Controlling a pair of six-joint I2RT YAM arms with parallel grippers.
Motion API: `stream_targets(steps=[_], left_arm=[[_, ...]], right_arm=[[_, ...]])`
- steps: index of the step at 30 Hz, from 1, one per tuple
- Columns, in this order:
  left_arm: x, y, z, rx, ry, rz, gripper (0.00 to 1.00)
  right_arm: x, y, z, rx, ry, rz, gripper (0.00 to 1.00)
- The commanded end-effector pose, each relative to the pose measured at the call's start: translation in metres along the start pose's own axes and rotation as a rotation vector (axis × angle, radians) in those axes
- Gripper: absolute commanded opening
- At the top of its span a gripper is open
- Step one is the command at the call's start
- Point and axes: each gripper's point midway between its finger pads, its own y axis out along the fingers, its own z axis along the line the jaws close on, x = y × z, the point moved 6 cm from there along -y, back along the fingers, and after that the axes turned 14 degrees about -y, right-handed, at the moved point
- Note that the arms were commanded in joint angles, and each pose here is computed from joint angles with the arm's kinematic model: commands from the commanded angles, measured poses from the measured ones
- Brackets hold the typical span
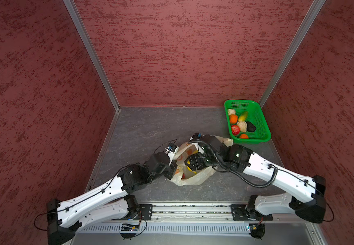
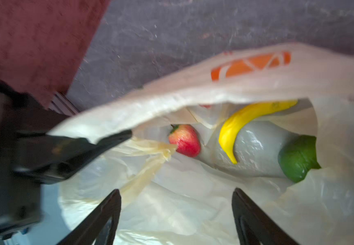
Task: Untie the knot of the plastic bag and take out the fruit
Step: 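Move the right gripper back into the bag mouth toward the banana, then close the right gripper on the yellow banana inside the bag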
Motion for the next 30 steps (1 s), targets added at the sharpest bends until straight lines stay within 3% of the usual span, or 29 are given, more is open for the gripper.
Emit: stream_targets(steps=[1,10,30], left_arm=[[0.007,-0.003,-0.004,-0.026,-0.003,-0.029,0.00],[0.007,0.004,0.002,-0.022,-0.025,-0.054,0.00],[-0.004,0.013,0.010,-0.015,-0.043,-0.013,0.00]], right_arm=[[-0.007,0.009,-0.007,-0.067,-0.031,-0.018,0.83],[-0.054,0.047,-0.025,-0.114,0.002,0.073,0.82],[-0.154,0.089,0.003,-0.131,0.015,0.271,0.82]])
